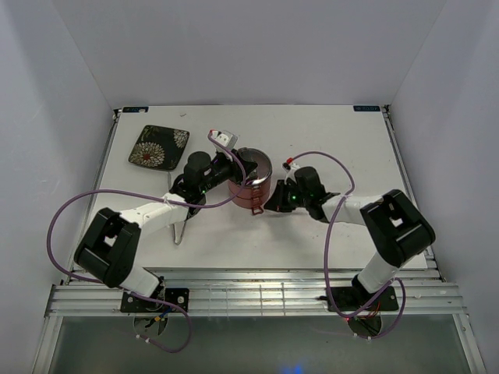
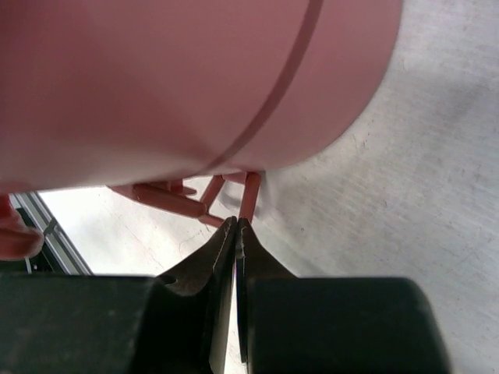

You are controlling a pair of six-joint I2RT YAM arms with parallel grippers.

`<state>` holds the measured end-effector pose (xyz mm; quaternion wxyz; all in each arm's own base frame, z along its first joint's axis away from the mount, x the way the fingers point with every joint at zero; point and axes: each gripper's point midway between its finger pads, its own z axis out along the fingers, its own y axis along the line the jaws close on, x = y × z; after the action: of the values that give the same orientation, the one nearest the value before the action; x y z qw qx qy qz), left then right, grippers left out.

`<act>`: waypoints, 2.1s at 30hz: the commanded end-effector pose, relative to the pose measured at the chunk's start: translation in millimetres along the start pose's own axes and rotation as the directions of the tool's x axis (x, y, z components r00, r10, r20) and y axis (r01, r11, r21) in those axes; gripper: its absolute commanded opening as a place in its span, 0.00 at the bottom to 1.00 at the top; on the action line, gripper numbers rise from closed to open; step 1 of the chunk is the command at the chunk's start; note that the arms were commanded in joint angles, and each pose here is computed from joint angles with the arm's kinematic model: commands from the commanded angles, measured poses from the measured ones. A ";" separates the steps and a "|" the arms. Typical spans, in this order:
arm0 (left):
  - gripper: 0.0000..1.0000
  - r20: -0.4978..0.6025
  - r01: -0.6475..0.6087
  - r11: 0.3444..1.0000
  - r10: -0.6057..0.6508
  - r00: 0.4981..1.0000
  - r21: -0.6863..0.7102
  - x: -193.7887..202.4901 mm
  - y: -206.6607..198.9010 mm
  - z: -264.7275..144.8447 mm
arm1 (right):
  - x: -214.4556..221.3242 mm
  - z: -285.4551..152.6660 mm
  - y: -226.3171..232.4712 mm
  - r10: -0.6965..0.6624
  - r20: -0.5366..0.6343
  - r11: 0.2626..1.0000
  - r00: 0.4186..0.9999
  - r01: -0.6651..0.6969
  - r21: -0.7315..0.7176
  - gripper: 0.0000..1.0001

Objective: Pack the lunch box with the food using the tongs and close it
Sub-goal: Close the fastener on the packing box.

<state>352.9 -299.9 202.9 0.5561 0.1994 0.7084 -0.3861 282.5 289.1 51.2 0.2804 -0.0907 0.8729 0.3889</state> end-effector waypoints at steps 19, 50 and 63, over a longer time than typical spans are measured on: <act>0.12 -0.186 0.044 0.995 -0.060 0.981 -0.091 56.0 18.7 -11.3 | 27.0 -8.3 3.9 -0.036 0.000 0.998 0.999 0.036 -0.054 0.08; 0.11 -0.173 0.058 0.995 -0.070 0.982 -0.075 49.9 12.4 -14.9 | 4.3 17.6 9.7 0.054 0.109 0.996 0.993 -0.047 -0.074 0.08; 0.10 -0.190 0.086 0.994 -0.098 0.977 -0.067 58.1 11.0 -14.3 | -15.7 22.0 15.4 0.085 0.145 0.993 0.986 -0.072 -0.088 0.08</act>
<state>350.7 -300.1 203.2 0.5482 0.1919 0.7137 -0.3916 280.7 306.9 40.9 0.2969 -0.0452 0.8529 0.4271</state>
